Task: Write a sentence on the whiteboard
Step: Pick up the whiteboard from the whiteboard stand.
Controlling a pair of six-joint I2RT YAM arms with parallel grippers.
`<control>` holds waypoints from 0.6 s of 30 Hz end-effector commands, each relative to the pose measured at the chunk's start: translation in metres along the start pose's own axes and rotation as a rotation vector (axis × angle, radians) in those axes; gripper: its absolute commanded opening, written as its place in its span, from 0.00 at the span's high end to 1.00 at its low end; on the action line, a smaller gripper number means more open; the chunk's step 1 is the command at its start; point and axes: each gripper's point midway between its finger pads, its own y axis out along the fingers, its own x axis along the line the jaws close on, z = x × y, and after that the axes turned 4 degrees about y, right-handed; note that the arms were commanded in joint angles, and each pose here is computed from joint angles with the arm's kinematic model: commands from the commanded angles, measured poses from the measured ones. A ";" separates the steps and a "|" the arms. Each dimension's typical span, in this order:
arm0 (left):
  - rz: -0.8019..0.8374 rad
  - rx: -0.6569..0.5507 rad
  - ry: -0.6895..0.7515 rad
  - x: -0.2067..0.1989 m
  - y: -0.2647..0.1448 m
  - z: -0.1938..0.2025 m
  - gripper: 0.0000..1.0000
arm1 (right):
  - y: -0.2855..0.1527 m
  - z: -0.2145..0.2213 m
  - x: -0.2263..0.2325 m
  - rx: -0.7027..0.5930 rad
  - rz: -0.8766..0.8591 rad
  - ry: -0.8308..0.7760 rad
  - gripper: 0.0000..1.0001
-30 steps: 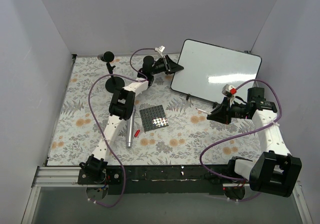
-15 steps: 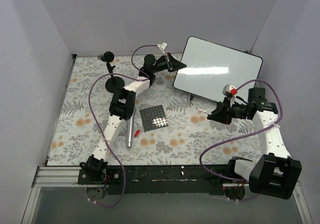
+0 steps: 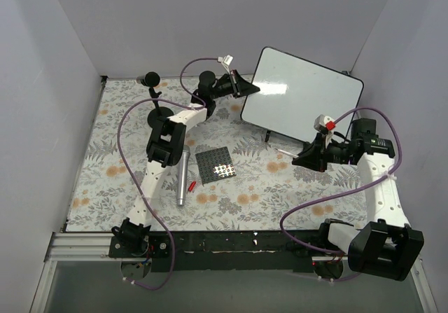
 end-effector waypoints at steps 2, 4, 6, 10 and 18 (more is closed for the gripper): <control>0.100 -0.114 0.224 -0.097 -0.004 -0.068 1.00 | -0.007 -0.024 0.009 -0.011 -0.011 -0.042 0.99; 0.107 -0.137 0.252 -0.114 -0.007 -0.077 1.00 | -0.009 -0.026 0.011 -0.007 -0.008 -0.038 0.99; 0.105 -0.153 0.268 -0.126 -0.011 -0.081 1.00 | -0.011 -0.031 0.012 -0.006 -0.004 -0.047 0.99; 0.098 -0.182 0.284 -0.146 -0.017 -0.083 1.00 | -0.013 -0.036 0.016 -0.002 0.008 -0.064 0.99; 0.092 -0.201 0.312 -0.174 -0.016 -0.080 1.00 | -0.020 -0.046 0.025 0.010 0.031 -0.089 0.99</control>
